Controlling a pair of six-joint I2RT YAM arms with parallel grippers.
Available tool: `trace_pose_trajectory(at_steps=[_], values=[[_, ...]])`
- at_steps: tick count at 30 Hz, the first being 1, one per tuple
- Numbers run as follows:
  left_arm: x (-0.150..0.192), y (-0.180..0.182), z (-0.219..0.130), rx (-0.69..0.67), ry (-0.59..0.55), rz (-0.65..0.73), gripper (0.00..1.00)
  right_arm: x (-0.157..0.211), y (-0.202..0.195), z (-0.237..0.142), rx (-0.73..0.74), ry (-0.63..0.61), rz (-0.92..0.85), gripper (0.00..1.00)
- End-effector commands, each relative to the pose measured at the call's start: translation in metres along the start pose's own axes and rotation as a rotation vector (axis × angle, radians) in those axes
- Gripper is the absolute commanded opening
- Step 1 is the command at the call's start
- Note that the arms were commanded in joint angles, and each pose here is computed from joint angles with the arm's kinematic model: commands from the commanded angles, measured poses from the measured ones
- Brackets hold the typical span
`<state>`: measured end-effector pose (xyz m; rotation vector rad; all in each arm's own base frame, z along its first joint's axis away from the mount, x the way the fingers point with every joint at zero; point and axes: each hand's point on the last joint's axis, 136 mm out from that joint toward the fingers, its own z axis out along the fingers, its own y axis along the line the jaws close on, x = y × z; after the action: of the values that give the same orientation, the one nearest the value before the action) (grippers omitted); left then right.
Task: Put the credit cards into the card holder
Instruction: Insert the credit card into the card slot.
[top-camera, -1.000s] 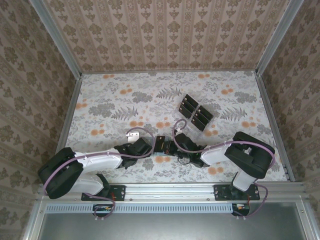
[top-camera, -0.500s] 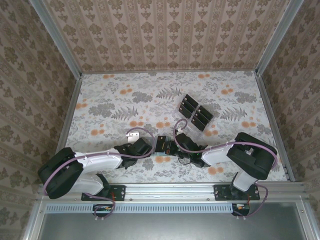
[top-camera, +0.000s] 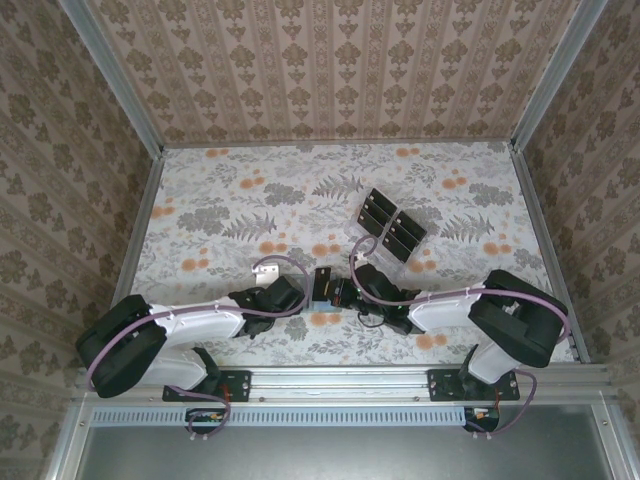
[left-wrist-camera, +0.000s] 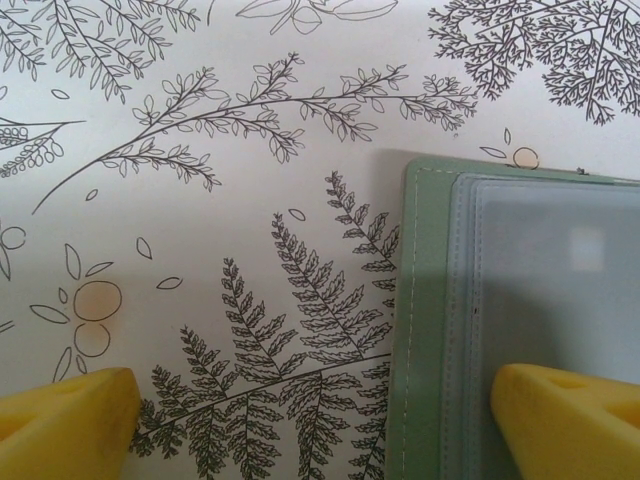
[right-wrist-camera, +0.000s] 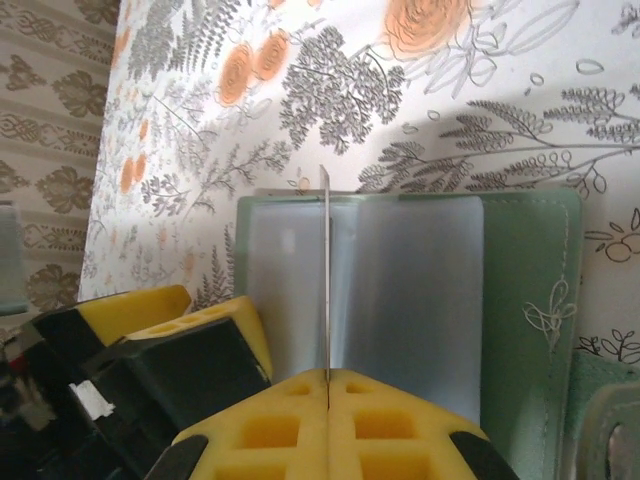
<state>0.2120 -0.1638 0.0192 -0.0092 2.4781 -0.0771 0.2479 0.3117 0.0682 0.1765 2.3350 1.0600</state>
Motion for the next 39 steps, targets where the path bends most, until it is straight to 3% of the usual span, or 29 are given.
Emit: trace_pose_trajectory(at_steps=[1, 39], values=[[0.032, 0.026, 0.002, -0.077, 0.098, 0.065, 1.00, -0.010, 0.000, -0.004, 0.023, -0.029, -0.031, 0.00], [0.035, 0.028, 0.003, -0.076, 0.098, 0.061, 1.00, -0.009, 0.008, 0.024, -0.065, -0.028, 0.024, 0.00]])
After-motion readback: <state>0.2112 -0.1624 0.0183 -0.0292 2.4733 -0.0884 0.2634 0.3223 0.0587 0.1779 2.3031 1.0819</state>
